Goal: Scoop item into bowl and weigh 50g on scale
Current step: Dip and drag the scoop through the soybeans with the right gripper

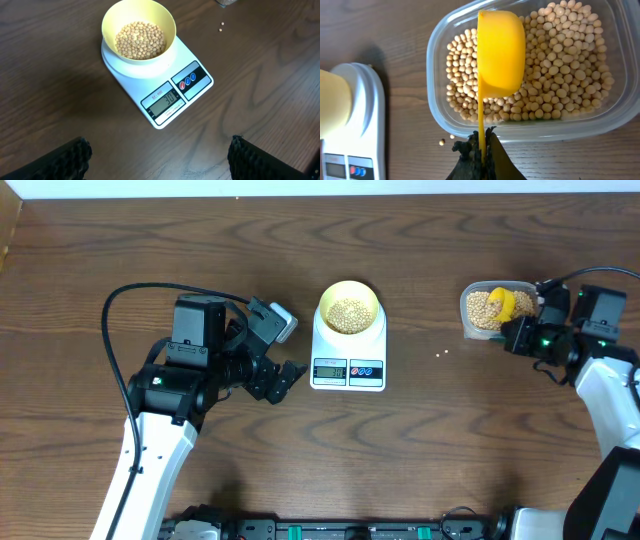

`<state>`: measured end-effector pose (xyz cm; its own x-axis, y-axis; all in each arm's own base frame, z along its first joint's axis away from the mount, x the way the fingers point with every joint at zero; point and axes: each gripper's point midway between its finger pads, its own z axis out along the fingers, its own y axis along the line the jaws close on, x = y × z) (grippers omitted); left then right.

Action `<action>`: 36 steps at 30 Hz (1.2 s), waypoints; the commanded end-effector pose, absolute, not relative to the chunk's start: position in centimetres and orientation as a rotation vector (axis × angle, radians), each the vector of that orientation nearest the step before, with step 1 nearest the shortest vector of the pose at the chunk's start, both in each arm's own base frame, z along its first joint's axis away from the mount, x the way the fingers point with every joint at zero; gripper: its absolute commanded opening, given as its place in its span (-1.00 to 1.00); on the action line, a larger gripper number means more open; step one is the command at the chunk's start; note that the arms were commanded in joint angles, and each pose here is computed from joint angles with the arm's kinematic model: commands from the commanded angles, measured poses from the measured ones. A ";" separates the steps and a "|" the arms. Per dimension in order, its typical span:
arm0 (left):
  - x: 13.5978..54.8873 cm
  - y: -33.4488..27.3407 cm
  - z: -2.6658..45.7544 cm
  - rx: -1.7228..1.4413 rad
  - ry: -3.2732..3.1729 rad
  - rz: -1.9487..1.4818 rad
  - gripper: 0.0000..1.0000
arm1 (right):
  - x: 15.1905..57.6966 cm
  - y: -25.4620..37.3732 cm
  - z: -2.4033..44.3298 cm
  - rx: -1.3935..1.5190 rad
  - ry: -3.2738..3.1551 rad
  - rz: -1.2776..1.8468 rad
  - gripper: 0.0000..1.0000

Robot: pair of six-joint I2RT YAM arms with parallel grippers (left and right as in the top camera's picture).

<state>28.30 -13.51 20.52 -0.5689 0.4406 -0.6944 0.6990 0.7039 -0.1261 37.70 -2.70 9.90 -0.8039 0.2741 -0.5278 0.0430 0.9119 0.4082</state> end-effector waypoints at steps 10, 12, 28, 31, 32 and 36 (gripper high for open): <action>28.2 -13.7 20.3 0.884 2.257 -0.526 0.79 | 37.5 -2.7 9.9 0.249 2.452 0.584 -0.98; 28.2 -13.7 20.3 0.884 2.257 -0.526 0.79 | 37.5 -3.2 9.7 0.261 2.460 0.541 -0.98; 28.2 -13.7 20.3 0.884 2.257 -0.526 0.79 | 37.2 -7.5 11.8 0.200 2.437 0.135 -0.98; 28.2 -13.7 20.3 0.884 2.257 -0.526 0.79 | 37.1 -8.2 11.7 0.195 2.444 0.078 -0.98; 28.2 -13.7 20.3 0.884 2.257 -0.526 0.79 | 37.1 -8.3 11.7 0.199 2.446 0.065 -0.98; 28.2 -13.7 20.3 0.884 2.257 -0.526 0.79 | 37.1 -8.4 11.6 0.190 2.449 0.053 -0.97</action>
